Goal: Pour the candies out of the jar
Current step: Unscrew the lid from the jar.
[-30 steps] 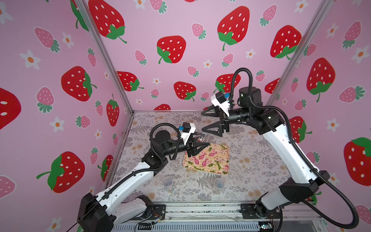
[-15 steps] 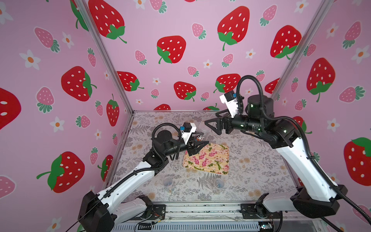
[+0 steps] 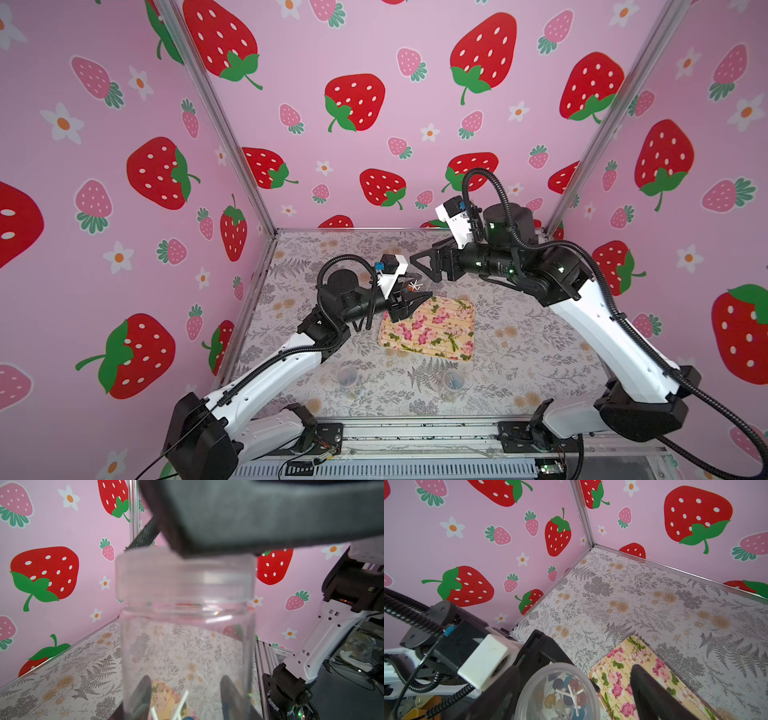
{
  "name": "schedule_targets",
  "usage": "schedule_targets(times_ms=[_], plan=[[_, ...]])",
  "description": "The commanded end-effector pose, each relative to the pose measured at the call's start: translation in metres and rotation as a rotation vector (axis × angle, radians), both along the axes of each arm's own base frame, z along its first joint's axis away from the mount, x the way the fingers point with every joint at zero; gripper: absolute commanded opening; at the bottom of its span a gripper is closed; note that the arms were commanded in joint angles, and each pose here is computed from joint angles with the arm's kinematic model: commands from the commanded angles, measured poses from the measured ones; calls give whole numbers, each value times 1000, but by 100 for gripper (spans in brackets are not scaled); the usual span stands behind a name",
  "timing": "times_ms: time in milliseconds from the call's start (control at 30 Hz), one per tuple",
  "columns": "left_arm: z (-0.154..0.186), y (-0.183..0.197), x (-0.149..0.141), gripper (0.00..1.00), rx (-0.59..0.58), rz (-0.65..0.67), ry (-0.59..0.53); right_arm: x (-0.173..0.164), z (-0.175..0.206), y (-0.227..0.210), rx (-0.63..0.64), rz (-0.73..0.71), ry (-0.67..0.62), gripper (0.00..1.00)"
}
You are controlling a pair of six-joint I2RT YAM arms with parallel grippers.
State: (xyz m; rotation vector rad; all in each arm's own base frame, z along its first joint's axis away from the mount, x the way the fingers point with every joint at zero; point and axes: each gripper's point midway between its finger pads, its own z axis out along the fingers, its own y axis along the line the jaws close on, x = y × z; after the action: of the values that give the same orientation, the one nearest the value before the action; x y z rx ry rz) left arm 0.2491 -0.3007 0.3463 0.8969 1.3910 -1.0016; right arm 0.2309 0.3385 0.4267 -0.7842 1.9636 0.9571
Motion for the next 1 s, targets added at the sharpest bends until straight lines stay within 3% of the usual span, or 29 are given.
schedule_targets(times_ms=[0, 133, 467, 667, 967], plan=[[7, -1, 0, 46, -9, -1, -33, 0, 1, 6, 11, 7, -2, 76], [8, -1, 0, 46, -10, -1, -35, -3, 1, 8, 15, 27, -5, 66], [10, 0, 0, 46, -12, 2, -38, -6, -8, 11, 5, 53, 8, 67], [13, 0, 0, 46, -18, 0, -38, -8, -5, 11, 9, 68, -11, 56], [22, -2, -20, 46, -34, -97, -18, -21, 25, 10, 54, 268, -200, 43]])
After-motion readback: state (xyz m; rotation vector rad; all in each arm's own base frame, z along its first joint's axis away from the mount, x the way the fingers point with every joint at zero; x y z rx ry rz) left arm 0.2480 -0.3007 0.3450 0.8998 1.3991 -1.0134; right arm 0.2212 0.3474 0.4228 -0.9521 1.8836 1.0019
